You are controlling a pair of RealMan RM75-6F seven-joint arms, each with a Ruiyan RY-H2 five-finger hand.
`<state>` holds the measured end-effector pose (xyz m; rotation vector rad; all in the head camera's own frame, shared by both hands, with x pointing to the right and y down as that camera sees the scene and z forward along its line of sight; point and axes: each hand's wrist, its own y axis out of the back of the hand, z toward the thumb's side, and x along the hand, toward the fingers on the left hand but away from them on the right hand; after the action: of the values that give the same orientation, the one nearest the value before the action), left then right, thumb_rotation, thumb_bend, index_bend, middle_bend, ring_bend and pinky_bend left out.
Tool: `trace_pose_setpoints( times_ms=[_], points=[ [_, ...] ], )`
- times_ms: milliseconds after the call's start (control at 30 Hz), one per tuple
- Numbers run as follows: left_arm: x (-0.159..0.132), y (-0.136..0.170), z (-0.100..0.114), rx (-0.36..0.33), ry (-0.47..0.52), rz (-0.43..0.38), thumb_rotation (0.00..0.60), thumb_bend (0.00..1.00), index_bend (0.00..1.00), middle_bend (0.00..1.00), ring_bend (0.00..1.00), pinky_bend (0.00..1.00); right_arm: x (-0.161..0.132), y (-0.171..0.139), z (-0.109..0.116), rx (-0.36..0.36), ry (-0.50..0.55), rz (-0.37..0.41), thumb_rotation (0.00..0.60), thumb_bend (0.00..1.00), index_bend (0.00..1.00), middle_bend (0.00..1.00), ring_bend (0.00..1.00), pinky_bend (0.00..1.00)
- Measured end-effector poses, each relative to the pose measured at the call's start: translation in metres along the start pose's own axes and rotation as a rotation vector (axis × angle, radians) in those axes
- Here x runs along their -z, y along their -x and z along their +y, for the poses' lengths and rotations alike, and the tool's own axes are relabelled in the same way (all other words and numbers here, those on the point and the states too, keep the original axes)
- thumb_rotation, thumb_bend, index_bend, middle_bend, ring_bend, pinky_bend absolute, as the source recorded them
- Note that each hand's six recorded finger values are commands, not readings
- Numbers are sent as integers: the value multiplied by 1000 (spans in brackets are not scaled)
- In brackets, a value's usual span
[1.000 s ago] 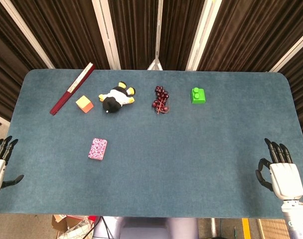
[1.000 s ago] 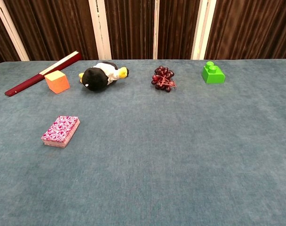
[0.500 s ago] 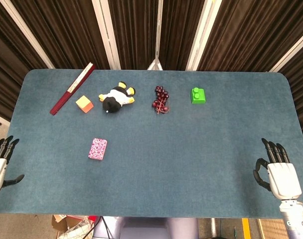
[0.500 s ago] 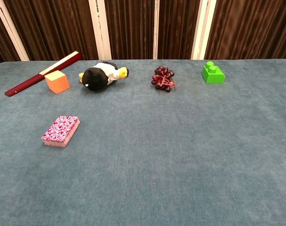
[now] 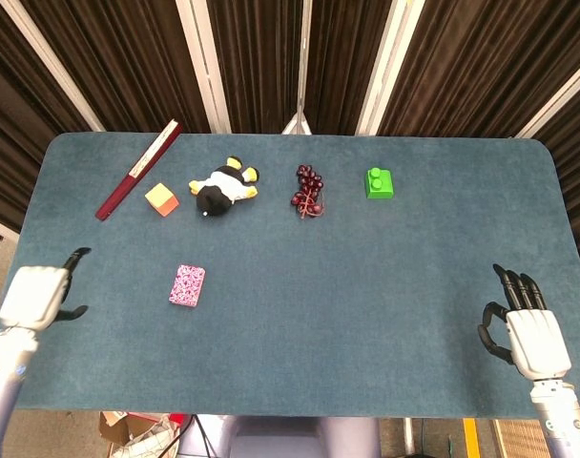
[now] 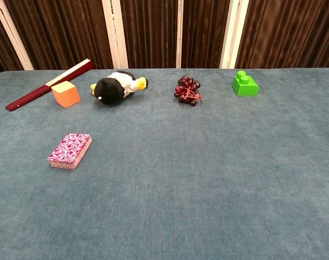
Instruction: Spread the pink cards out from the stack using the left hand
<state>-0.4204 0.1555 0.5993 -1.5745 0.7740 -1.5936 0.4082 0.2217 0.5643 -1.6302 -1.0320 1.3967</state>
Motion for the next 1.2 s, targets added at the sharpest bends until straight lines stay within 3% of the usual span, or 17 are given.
trace_pose_setpoints(
  times_ms=[233, 333, 733, 933, 1200],
  points=[
    [-23, -33, -15, 156, 4, 40, 600, 139, 192, 924, 869, 952, 2, 0, 1, -2, 17, -6, 600, 412, 0, 0, 0, 72],
    [-41, -46, -18, 197, -12, 27, 600, 87, 168, 909, 860, 952, 2, 0, 1, -3, 22, -7, 600, 412, 0, 0, 0, 72],
    [-106, -72, -38, 264, -66, -55, 600, 46, 145, 882, 840, 952, 3, 0, 1, -9, 33, -10, 600, 412, 0, 0, 0, 72],
    [-137, -77, -52, 300, -89, -81, 600, 121, 179, 883, 840, 952, 5, -1, 2, -7, 43, -13, 600, 412, 0, 0, 0, 72],
    [-158, -81, -61, 317, -86, -91, 600, 128, 210, 883, 840, 952, 5, -1, 3, -6, 49, -14, 600, 412, 0, 0, 0, 72]
  ],
)
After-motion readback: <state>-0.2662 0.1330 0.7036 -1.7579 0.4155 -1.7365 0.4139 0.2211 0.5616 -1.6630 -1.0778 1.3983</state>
